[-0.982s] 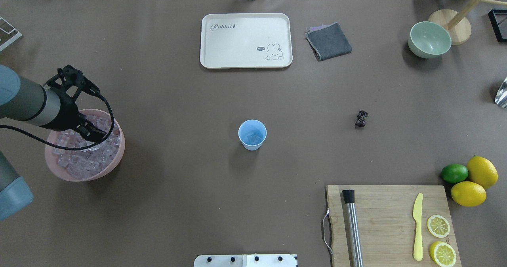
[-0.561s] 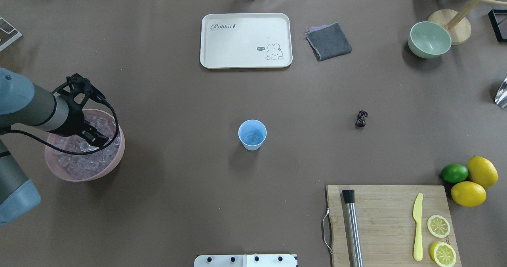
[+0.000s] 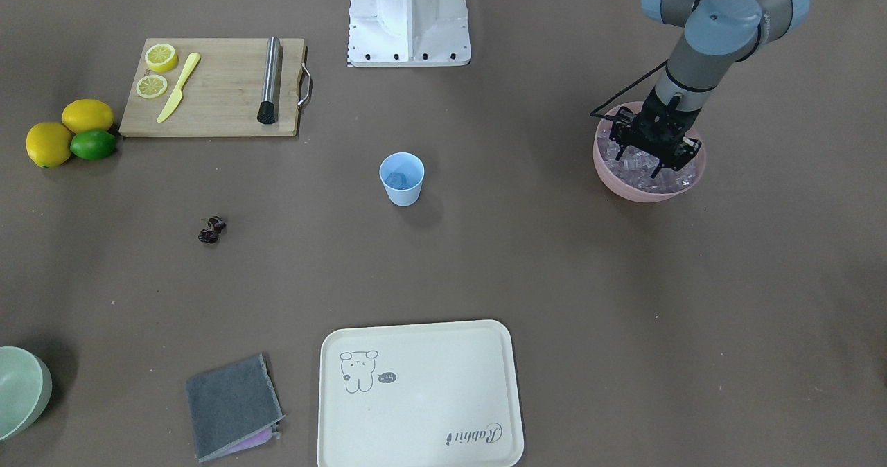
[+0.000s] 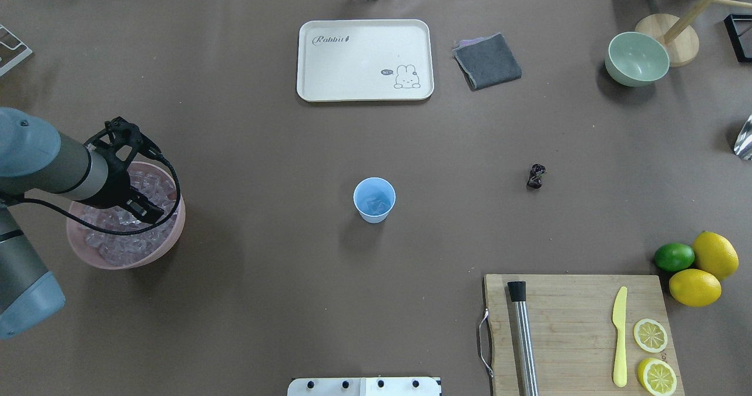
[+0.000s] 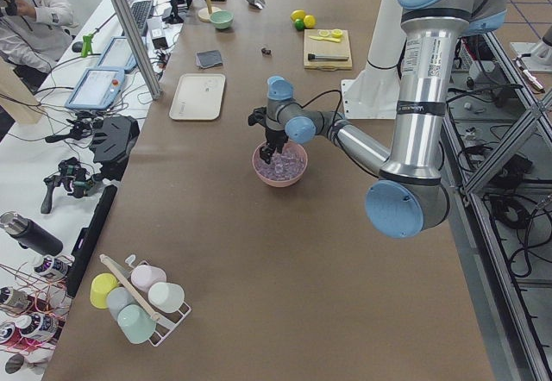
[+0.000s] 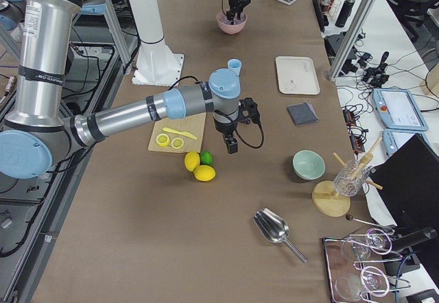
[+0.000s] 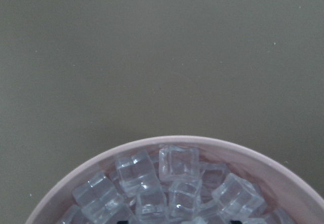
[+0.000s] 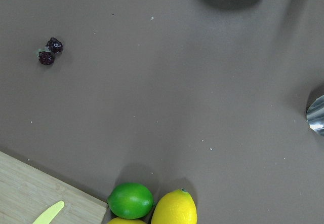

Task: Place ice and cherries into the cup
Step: 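Return the left gripper to the pink bowl and grasp a third ice cube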

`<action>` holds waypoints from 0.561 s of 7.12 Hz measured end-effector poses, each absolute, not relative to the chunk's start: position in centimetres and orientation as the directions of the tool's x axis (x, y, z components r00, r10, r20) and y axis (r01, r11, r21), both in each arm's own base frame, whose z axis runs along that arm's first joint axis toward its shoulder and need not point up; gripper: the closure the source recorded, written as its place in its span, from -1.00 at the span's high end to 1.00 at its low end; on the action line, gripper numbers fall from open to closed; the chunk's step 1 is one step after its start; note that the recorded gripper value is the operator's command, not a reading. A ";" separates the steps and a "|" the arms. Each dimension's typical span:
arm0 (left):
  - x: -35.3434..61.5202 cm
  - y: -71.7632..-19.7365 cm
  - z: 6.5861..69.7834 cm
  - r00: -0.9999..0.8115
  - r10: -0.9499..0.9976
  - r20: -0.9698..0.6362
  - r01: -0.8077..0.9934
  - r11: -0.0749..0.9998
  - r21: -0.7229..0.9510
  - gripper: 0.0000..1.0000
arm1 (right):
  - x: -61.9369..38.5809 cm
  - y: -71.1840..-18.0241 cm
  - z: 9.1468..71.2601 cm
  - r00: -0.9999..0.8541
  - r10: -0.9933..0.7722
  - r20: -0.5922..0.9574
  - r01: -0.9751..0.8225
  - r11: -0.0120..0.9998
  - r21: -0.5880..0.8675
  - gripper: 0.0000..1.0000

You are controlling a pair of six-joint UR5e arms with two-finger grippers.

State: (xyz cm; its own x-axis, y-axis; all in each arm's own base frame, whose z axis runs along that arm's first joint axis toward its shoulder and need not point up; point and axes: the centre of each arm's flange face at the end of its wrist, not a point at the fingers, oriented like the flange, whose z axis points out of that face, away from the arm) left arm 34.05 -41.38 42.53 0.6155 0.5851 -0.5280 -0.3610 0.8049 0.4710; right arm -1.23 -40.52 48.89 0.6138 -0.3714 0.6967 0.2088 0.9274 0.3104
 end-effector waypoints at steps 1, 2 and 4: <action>34.3 -41.1 42.6 0.617 0.577 -0.534 -0.358 0.811 0.463 0.38 | -1.2 -40.5 48.9 0.614 -0.370 0.697 0.208 0.928 0.309 1.00; 34.3 -41.0 42.8 0.619 0.574 -0.536 -0.358 0.814 0.458 0.29 | -1.2 -40.5 49.0 0.614 -0.369 0.698 0.208 0.928 0.308 1.00; 34.3 -40.9 42.9 0.620 0.571 -0.538 -0.357 0.816 0.454 -0.99 | -1.3 -40.5 48.9 0.611 -0.369 0.700 0.208 0.928 0.308 1.00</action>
